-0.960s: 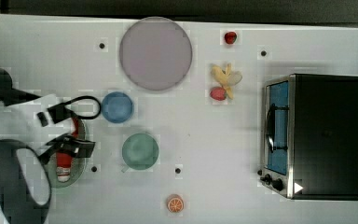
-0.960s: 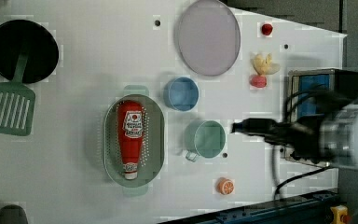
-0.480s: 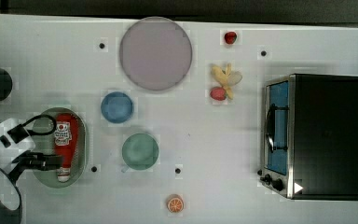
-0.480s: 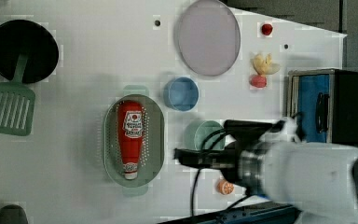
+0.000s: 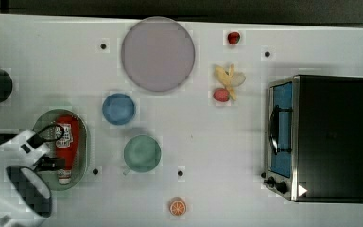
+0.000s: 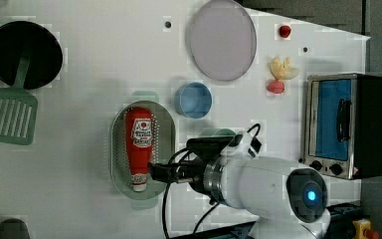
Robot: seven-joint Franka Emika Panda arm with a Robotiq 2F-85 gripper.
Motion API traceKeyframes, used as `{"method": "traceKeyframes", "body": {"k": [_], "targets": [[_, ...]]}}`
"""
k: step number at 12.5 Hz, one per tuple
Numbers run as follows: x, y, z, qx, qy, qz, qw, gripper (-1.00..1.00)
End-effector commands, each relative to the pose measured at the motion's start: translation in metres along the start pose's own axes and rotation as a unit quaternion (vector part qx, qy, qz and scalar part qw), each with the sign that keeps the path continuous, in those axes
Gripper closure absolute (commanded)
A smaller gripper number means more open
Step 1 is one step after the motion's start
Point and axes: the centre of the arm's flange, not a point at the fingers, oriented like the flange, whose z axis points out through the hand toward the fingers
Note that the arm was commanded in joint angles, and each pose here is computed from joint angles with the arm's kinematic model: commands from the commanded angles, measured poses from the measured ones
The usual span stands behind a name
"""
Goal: Pick ketchup from strainer and place it on the table
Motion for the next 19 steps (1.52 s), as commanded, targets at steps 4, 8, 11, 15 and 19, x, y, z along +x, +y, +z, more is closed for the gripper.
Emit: {"method": "traceKeyframes", "body": {"k": [4, 8, 11, 15, 19], "targets": [[0.014, 0.011, 0.058, 0.037, 0.005, 0.046, 0.998, -1.00], [0.015, 0.014, 0.099, 0.039, -0.015, 0.053, 0.998, -1.00], [0.021, 0.018, 0.122, 0.041, -0.013, 0.041, 0.998, -1.00], [0.034, 0.014, 0.149, 0.040, -0.019, 0.039, 0.998, -0.40], [0.040, 0.003, 0.142, 0.047, -0.011, 0.035, 0.998, -0.13]]}}
